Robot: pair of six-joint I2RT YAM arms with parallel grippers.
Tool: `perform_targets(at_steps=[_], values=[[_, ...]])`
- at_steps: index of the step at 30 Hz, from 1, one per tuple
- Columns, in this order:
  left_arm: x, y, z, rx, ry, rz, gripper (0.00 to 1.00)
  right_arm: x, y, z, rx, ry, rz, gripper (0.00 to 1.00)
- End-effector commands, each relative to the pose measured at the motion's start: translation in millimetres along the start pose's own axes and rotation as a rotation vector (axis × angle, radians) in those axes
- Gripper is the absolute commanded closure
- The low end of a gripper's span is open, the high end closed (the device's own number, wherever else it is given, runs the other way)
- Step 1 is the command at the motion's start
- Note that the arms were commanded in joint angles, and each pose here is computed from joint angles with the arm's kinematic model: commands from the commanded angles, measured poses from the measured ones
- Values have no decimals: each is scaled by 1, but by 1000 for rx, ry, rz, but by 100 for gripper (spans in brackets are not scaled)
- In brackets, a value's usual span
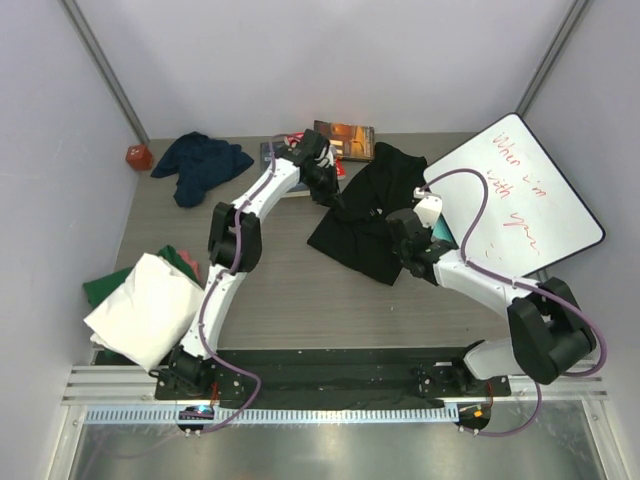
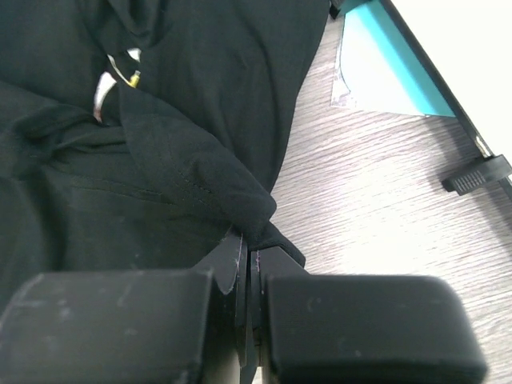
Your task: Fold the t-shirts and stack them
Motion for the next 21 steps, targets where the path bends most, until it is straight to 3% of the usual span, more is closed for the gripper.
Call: perform_targets(at_steps=[1,15,21], values=[[-19,3,-11,12,-53,29,100,-8,2,13,31,-56,29,99],[-39,19,-38,1,-124,-15,100,-21,14,16,-10,-106,36,99],[-43,22,-30,24,-124,-26,98,-24,11,25,10,-127,39,99]])
Point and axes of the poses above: each gripper's point midway between its finger pads, its own z axis out along the fingers, its own y axis along the line the jaws close on, x = y × z, the point moved 1 cm from there along -z, back along the fingers, and after that the axes turned 6 degrees about z, right-handed, at the moved point
